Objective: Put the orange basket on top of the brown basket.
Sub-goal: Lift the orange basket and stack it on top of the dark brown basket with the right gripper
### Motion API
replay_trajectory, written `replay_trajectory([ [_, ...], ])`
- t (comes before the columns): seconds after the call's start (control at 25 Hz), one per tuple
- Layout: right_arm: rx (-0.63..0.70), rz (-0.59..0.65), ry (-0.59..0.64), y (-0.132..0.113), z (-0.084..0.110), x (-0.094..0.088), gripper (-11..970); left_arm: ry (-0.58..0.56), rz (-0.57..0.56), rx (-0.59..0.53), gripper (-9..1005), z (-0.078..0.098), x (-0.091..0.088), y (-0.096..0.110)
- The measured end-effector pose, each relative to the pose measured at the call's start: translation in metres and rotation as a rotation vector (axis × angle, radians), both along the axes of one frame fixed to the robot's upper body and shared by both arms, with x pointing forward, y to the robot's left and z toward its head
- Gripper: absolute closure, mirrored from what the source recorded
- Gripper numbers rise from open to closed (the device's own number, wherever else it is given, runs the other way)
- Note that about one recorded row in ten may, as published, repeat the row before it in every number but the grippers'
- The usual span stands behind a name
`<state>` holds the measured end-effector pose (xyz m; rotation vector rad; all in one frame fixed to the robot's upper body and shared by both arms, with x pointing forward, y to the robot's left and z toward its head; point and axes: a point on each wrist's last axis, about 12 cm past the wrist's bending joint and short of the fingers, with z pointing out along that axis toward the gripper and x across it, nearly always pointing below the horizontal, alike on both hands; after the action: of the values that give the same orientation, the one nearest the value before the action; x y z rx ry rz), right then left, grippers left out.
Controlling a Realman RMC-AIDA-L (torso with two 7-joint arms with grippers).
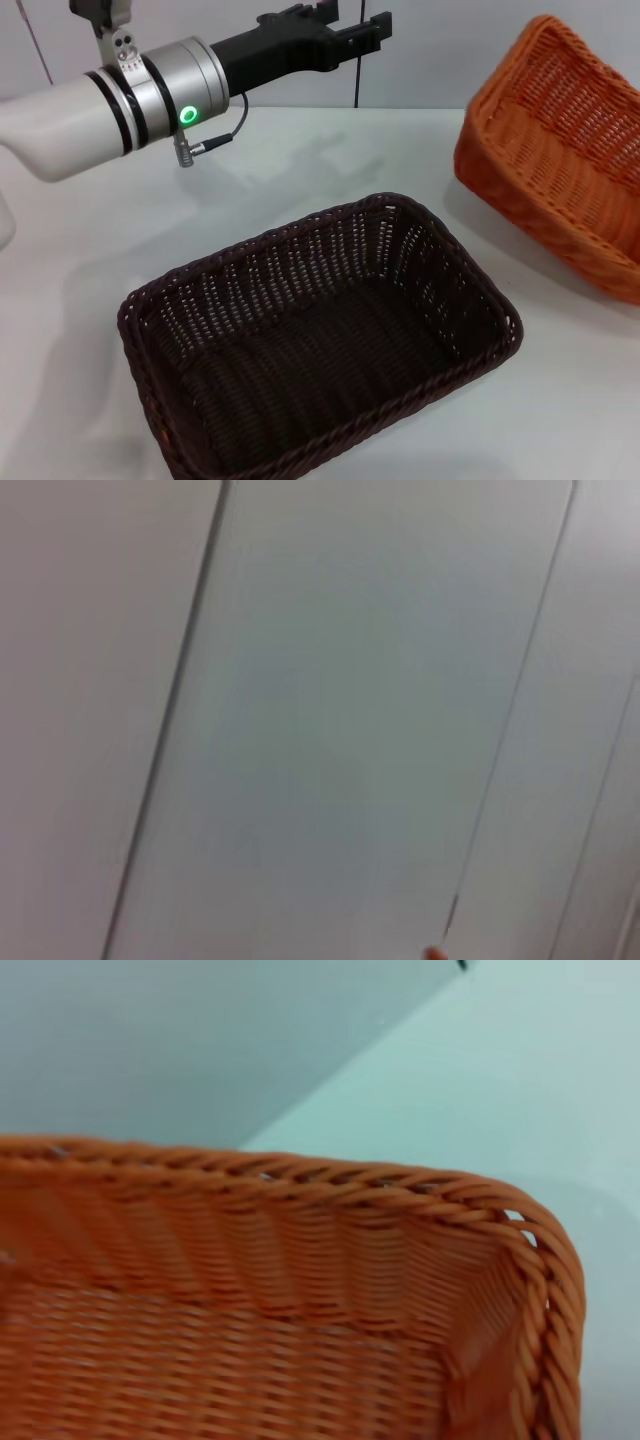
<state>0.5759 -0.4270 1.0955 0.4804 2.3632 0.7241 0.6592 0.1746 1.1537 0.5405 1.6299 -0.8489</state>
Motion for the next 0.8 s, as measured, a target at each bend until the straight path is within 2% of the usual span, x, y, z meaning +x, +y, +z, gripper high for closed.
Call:
replay_trajectory([
  [0.52,0.129,-0.086,-0.267,0.000,0.005,-0.006,811,0.012,0.013,-0.040,153,-0.005,-0.006,0.009],
  [0.8,0.166,-0.106,-0.353,0.004,0.008,-0.006,804,0.009,0.017,-0.040,153,-0.006,-0.008,0.013],
])
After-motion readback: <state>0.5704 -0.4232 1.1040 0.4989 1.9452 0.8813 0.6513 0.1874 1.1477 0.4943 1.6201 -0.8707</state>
